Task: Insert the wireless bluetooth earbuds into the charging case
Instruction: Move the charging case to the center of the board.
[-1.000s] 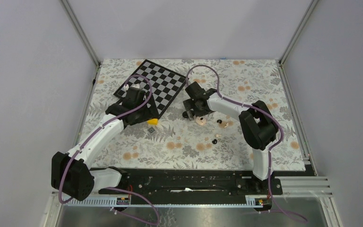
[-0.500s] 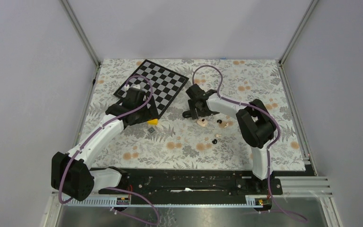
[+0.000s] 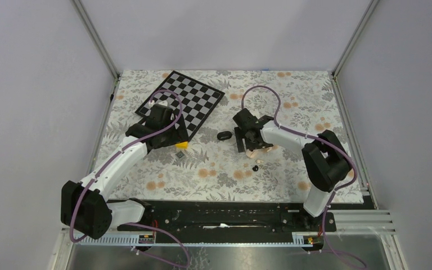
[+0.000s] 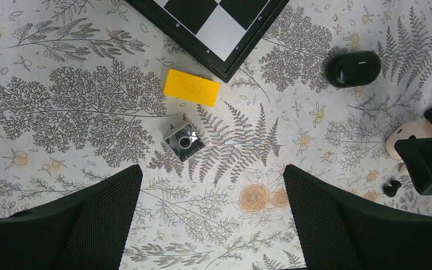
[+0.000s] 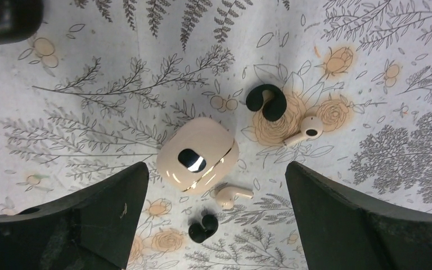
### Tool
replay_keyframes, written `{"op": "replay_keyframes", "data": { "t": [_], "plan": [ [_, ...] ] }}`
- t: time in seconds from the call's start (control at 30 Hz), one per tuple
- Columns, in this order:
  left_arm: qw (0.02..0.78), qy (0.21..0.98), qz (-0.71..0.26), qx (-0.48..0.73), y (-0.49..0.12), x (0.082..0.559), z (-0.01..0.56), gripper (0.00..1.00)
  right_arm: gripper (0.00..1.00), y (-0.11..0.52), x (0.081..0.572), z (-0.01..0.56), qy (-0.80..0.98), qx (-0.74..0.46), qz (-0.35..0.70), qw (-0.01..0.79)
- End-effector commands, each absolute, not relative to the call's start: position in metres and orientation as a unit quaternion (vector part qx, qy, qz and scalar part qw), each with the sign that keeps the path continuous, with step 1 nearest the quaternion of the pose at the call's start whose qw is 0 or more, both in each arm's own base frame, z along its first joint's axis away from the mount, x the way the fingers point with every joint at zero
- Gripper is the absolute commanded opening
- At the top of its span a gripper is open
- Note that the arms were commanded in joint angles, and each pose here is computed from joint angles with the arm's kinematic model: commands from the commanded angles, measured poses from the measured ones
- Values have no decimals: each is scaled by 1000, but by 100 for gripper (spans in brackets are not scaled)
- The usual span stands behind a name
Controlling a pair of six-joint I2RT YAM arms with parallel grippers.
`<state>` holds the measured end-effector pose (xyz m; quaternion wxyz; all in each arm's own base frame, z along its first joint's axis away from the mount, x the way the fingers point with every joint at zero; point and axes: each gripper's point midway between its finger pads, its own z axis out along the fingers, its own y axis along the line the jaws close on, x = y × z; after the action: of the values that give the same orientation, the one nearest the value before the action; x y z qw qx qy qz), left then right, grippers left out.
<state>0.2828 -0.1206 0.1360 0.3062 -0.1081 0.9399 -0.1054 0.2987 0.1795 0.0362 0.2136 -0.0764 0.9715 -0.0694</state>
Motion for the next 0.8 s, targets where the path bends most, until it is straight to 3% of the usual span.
{"op": "replay_keyframes", "data": {
  "t": [0.0, 0.33, 0.63, 0.77],
  "plan": [
    [314, 938, -106, -106, -120, 285, 140, 99, 100, 190, 293, 49, 974, -37, -17, 225],
    [310, 939, -108, -103, -120, 279, 136, 99, 99, 202, 294, 44, 968, 70, 35, 238],
    [300, 936, -151, -110, -135, 278, 143, 99, 72, 218, 304, 23, 973, 60, 41, 219],
    [280, 935, -187, -109, -150, 277, 144, 99, 71, 228, 309, 22, 974, 51, 51, 213]
  ]
}}
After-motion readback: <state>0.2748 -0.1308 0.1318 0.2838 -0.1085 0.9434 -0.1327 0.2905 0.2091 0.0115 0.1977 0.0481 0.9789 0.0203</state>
